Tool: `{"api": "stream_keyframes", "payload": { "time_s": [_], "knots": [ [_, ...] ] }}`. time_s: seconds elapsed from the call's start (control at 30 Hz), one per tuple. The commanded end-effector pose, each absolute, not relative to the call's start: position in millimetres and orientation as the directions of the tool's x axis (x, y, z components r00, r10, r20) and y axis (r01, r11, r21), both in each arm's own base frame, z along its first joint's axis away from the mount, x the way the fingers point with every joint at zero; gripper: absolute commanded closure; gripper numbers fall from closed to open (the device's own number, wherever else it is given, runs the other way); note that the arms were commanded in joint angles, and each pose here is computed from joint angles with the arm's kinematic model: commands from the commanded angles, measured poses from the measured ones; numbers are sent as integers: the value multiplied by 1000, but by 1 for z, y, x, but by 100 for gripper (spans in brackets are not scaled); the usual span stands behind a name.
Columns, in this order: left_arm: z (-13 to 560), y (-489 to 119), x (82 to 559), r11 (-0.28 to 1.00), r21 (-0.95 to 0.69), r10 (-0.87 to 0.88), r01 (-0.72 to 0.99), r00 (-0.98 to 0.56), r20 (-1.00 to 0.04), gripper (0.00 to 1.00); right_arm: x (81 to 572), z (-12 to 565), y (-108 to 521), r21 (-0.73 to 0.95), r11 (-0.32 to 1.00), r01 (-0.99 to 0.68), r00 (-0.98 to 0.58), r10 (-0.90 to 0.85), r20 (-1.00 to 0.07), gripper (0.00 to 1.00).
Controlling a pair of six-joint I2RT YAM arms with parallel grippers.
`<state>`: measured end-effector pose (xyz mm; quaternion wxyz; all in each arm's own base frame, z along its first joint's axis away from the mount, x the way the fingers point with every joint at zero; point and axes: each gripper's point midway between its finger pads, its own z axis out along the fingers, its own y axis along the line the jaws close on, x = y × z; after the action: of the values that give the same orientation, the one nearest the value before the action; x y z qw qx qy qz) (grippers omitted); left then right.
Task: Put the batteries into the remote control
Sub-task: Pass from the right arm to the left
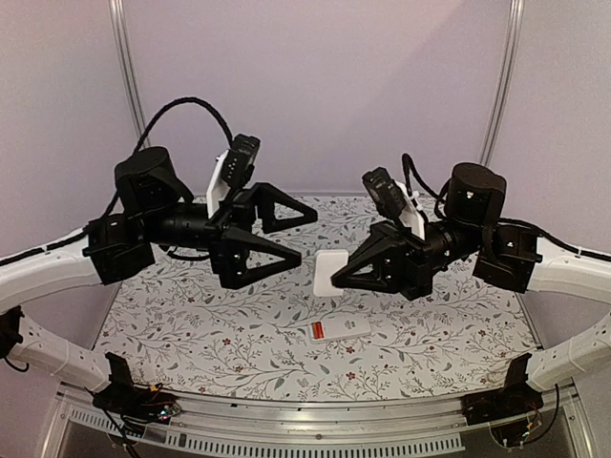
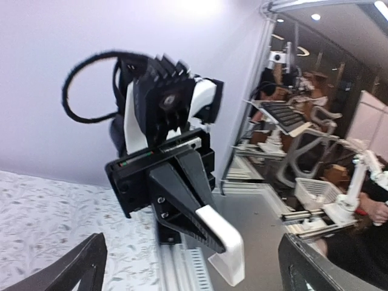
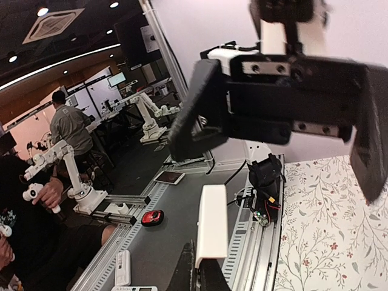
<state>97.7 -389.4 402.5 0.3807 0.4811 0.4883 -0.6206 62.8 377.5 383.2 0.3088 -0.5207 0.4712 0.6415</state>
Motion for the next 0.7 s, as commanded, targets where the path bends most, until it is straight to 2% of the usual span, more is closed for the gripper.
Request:
{"api": "stream_keyframes", "payload": {
  "time_s": [0.0, 0.1, 0.23, 0.47, 0.53, 0.67],
  "knots": [
    [362, -351, 156, 245, -36, 125, 969, -68, -990, 0, 106, 340, 374, 498, -151, -854, -472, -181, -863, 100],
    [341, -329, 166, 364, 121, 227, 924, 38, -973, 1, 125, 314, 369, 595, -52, -802, -573, -213, -791, 100],
    [307, -318, 175, 423, 274, 370, 864, 111, -922, 0, 135, 277, 368, 667, 67, -742, -656, -279, -701, 100],
    [234, -352, 163, 318, 454, 612, 832, 186, -769, 0, 144, 223, 374, 728, 178, -662, -734, -351, -581, 100],
    [218, -362, 158, 277, 490, 650, 827, 214, -729, 1, 144, 209, 378, 747, 194, -636, -753, -371, -544, 100],
    [198, -380, 150, 220, 488, 654, 844, 243, -716, 1, 147, 192, 383, 773, 223, -594, -782, -387, -489, 100]
  ]
}}
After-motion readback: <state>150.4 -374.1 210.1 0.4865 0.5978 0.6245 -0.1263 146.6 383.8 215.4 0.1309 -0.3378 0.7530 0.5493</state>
